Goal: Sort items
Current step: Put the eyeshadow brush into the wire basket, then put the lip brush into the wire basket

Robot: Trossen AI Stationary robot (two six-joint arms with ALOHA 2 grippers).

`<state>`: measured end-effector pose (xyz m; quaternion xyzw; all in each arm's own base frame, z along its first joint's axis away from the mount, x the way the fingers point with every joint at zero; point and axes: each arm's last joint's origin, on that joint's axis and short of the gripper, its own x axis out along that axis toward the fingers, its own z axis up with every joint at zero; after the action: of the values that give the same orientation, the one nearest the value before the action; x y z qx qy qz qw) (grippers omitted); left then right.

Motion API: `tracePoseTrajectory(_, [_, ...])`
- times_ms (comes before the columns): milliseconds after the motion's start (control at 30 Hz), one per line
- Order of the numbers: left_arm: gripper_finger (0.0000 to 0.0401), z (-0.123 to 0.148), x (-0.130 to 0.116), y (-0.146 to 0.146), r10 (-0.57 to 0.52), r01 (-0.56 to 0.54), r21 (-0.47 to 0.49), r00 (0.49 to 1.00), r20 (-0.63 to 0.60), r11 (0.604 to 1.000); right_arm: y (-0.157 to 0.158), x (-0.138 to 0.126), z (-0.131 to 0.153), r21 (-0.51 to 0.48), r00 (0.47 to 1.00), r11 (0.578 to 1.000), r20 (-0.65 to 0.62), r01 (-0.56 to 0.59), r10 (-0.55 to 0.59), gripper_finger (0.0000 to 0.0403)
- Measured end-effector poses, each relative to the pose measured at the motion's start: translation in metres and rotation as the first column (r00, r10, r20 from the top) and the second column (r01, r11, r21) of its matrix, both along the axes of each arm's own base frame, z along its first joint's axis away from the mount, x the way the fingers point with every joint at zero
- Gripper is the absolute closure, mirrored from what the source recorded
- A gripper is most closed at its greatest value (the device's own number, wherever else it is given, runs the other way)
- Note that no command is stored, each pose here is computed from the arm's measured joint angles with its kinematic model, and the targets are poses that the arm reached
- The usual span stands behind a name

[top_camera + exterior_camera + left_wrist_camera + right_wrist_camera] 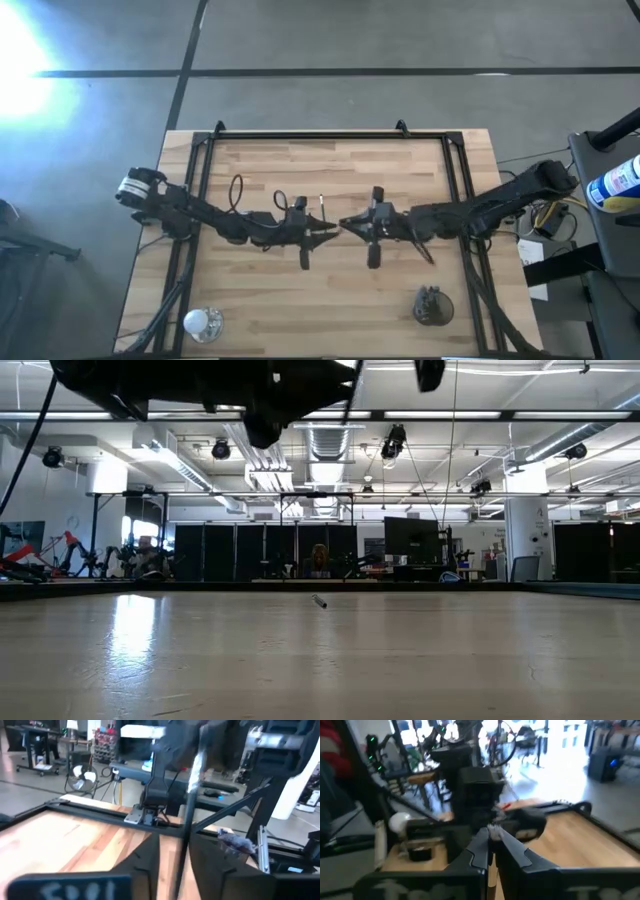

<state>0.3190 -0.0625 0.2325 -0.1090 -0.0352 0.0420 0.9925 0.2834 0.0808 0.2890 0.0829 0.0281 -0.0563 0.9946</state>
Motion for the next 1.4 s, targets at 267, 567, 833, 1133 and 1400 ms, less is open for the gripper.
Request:
tracePoseTrajectory(267, [0.0264, -0.006, -0.002, 0.001, 0.011, -0.011, 0.005, 0.999, -0.037, 1.000, 0.031, -0.061, 0.030, 0.101, 0.971, 0.995, -0.239, 0.027, -0.002, 0.0390])
tracePoseTrajectory(567, [0.0262, -0.011, -0.004, 0.002, 0.011, -0.010, 0.013, 0.998, -0.064, 1.000, 0.084, -0.133, 0.040, 0.203, 0.858, 0.973, -0.514, 0.110, 0.010, 0.0390])
tracePoseTrajectory(833, [0.0261, -0.012, -0.004, 0.002, 0.008, -0.007, 0.016, 0.997, -0.075, 1.000, 0.128, -0.173, -0.002, 0.215, 0.785, 0.955, -0.619, 0.203, -0.027, 0.0390])
tracePoseTrajectory(1133, [0.0261, -0.016, -0.004, 0.003, 0.009, -0.010, -0.004, 0.994, -0.111, 1.000, 0.149, -0.181, -0.056, 0.116, 0.704, 0.957, -0.702, 0.266, -0.111, 0.0388])
tracePoseTrajectory(1400, [0.0344, -0.036, -0.019, 0.018, 0.040, -0.043, -0.032, 0.995, -0.094, 0.999, 0.151, -0.183, -0.052, 0.163, 0.628, 0.937, -0.775, 0.308, -0.072, 0.0308])
